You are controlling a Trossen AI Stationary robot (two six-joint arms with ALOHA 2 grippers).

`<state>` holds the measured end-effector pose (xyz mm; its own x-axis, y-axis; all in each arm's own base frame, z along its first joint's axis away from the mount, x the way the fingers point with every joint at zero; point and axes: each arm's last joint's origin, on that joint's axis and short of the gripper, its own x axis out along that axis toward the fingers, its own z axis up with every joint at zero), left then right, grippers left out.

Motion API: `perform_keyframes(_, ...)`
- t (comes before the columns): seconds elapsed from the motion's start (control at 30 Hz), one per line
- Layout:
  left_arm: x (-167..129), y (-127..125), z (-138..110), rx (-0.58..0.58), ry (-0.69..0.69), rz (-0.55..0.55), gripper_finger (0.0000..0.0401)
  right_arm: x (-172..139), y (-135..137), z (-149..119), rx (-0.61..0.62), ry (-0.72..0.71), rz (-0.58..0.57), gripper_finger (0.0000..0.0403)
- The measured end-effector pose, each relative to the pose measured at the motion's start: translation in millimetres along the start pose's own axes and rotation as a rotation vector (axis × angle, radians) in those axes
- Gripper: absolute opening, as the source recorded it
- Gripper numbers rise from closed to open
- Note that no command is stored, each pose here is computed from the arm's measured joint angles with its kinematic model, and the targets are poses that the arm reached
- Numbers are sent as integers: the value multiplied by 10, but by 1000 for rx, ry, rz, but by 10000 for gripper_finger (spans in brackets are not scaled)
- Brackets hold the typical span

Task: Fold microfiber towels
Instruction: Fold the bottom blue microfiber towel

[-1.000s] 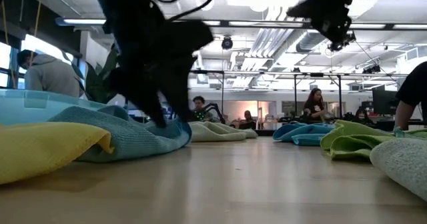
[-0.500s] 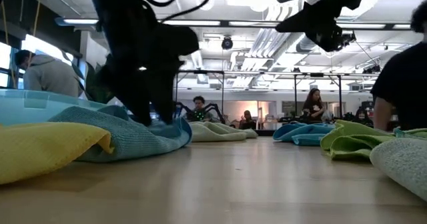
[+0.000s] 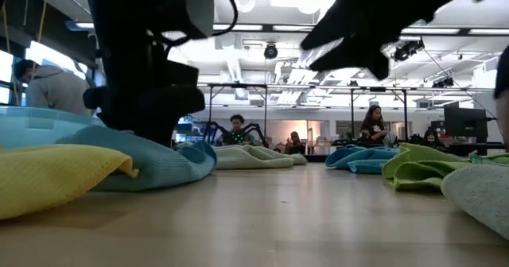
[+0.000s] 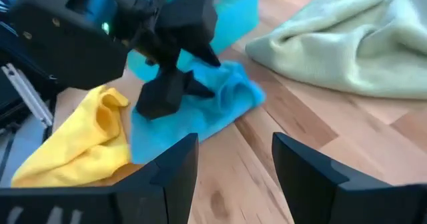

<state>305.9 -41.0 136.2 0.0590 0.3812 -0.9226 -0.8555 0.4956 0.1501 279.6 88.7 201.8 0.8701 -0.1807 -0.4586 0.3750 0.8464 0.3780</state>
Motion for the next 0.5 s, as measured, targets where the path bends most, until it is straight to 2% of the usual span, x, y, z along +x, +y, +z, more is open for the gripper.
perform_keyframes(0.17,54,43,52,-16,6,5,257,300,-47,-95,11,-7,26,183)
perform_keyframes(0.37,73,-65,167,-12,-16,-132,257,622,-34,-174,3,-79,193,183)
perform_keyframes(0.5,78,-135,260,-35,-45,-228,257,734,-38,-280,4,-73,246,183)
